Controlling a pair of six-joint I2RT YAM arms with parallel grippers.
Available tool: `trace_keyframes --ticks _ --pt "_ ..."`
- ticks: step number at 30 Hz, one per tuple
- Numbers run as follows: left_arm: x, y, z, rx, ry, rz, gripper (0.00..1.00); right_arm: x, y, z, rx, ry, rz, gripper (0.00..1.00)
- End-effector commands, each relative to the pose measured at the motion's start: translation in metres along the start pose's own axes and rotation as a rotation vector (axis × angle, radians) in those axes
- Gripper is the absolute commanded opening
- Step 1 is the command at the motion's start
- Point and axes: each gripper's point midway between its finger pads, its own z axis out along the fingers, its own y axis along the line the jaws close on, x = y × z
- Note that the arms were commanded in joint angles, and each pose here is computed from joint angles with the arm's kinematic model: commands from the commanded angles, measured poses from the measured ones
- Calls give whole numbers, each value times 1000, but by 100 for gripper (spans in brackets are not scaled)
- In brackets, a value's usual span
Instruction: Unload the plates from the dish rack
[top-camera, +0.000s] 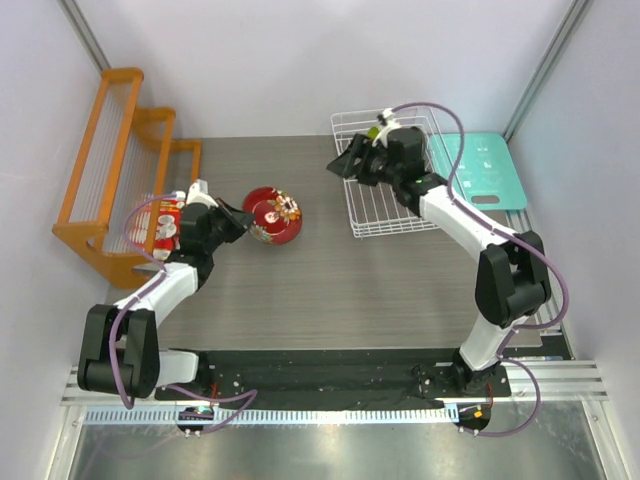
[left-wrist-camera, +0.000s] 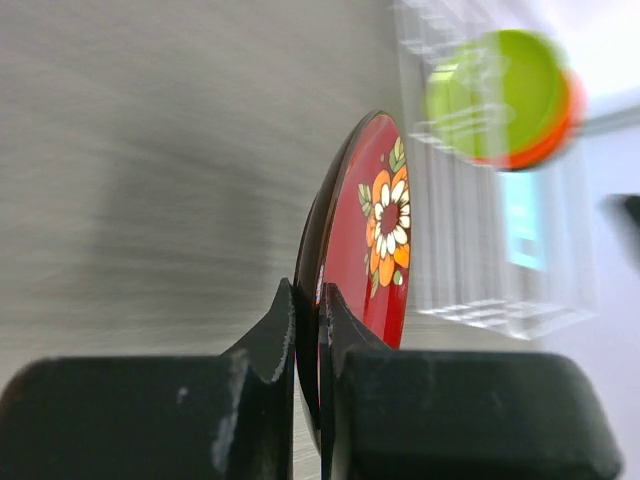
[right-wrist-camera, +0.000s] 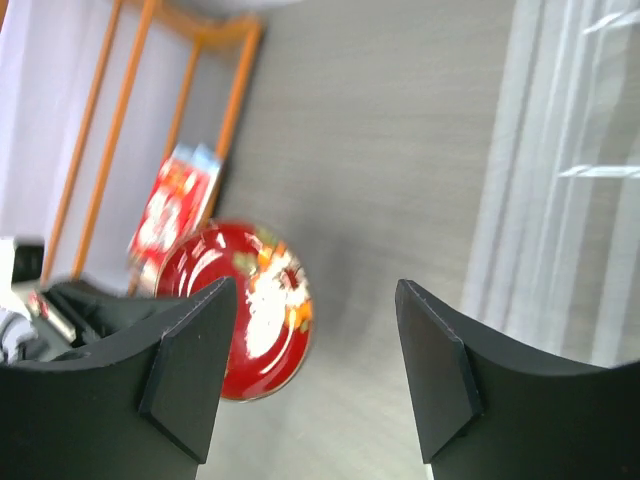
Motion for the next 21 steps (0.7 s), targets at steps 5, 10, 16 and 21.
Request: trace_keyframes --ticks 5,10,16,21 --pt "-4 47 -4 -221 -36 96 0 -63 -9 -30 104 -124 -130 70" --pt "8 64 4 -255 -10 86 0 -77 -27 -27 183 -134 -165 70" --pt "17 89 3 -353 3 68 0 -85 -59 -20 294 -132 -189 70" --pt "22 110 0 -451 7 73 10 -85 -77 -13 355 -115 -204 70"
